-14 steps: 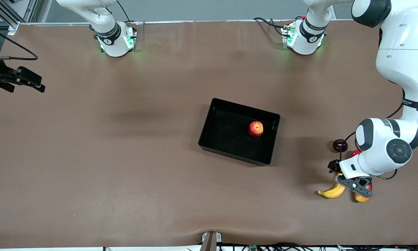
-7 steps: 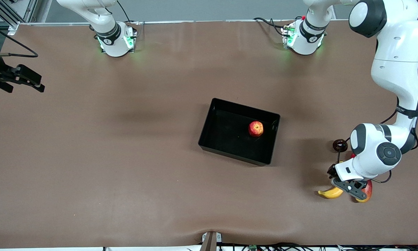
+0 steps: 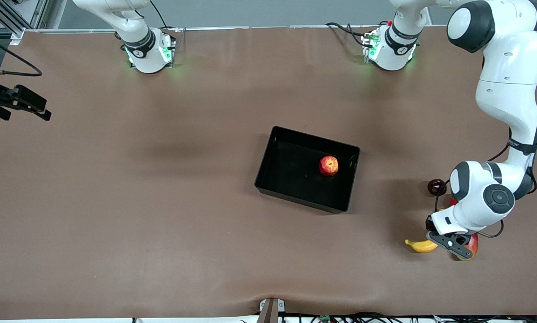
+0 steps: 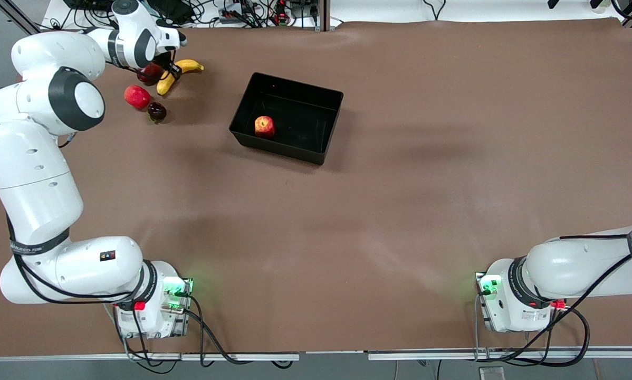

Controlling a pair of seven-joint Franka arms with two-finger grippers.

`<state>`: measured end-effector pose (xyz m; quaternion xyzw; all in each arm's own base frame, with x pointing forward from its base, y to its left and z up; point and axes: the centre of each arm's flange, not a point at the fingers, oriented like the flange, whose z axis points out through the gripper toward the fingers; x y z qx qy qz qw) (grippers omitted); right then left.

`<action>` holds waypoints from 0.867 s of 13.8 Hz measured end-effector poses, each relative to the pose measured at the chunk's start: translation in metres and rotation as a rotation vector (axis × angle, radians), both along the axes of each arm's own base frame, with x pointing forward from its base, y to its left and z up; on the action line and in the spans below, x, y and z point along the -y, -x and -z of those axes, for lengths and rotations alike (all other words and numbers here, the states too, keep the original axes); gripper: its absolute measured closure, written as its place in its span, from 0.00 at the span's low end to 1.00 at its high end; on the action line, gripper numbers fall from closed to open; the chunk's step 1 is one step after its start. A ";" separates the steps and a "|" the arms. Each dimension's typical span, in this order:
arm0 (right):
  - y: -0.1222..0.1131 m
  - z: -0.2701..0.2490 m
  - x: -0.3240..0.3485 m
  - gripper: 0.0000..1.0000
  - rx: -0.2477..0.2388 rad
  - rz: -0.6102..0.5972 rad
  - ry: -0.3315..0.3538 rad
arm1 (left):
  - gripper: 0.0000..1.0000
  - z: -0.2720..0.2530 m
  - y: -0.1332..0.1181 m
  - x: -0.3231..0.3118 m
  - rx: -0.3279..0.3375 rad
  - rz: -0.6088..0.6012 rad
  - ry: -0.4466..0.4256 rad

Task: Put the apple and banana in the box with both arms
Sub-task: 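Lower the left gripper onto the yellow banana and grasp it, then carry the banana over the box with the left gripper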

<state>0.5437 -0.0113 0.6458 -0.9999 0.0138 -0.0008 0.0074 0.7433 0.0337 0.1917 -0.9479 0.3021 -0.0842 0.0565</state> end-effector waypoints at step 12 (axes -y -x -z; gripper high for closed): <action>0.001 -0.001 0.011 0.00 0.002 -0.087 0.001 | 0.66 -0.156 0.051 0.208 -0.184 -0.219 -0.005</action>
